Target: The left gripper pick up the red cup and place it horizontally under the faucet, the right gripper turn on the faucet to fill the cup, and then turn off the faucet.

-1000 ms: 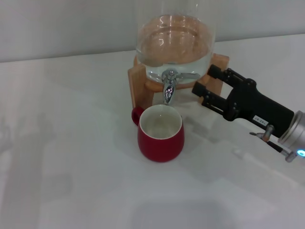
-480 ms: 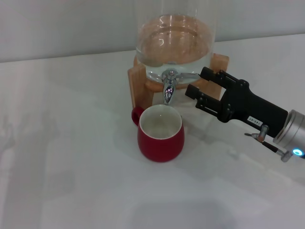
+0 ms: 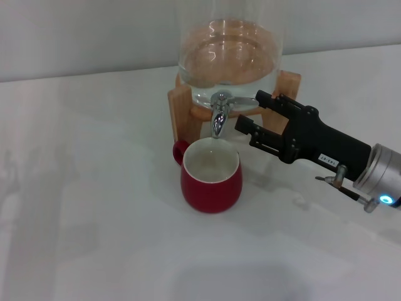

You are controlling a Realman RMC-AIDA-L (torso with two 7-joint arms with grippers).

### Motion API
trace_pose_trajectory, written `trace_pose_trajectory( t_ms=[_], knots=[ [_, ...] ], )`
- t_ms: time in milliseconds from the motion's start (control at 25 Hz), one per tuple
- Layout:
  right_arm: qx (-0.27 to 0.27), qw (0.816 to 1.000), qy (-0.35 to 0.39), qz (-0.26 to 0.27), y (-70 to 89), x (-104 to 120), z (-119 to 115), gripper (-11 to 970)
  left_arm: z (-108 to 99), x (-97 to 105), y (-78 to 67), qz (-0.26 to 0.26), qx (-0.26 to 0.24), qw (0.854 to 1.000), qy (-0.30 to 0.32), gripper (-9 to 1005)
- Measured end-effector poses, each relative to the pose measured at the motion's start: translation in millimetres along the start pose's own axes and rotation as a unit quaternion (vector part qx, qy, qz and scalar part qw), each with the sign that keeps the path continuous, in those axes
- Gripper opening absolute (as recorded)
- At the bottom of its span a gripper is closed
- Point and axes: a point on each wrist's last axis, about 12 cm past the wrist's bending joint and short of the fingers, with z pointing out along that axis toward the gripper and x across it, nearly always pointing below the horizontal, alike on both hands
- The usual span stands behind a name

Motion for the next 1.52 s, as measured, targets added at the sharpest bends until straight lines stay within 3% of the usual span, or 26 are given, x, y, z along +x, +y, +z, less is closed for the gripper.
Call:
trace_pose_trajectory(
  t_ms=[1520],
  knots=[
    [-0.023,1.0,0.002,0.016,2.0,-3.5,2.1,752,7.9,-3.5,-4.6,0.0,0.009,1.0,-0.006,440]
  ],
)
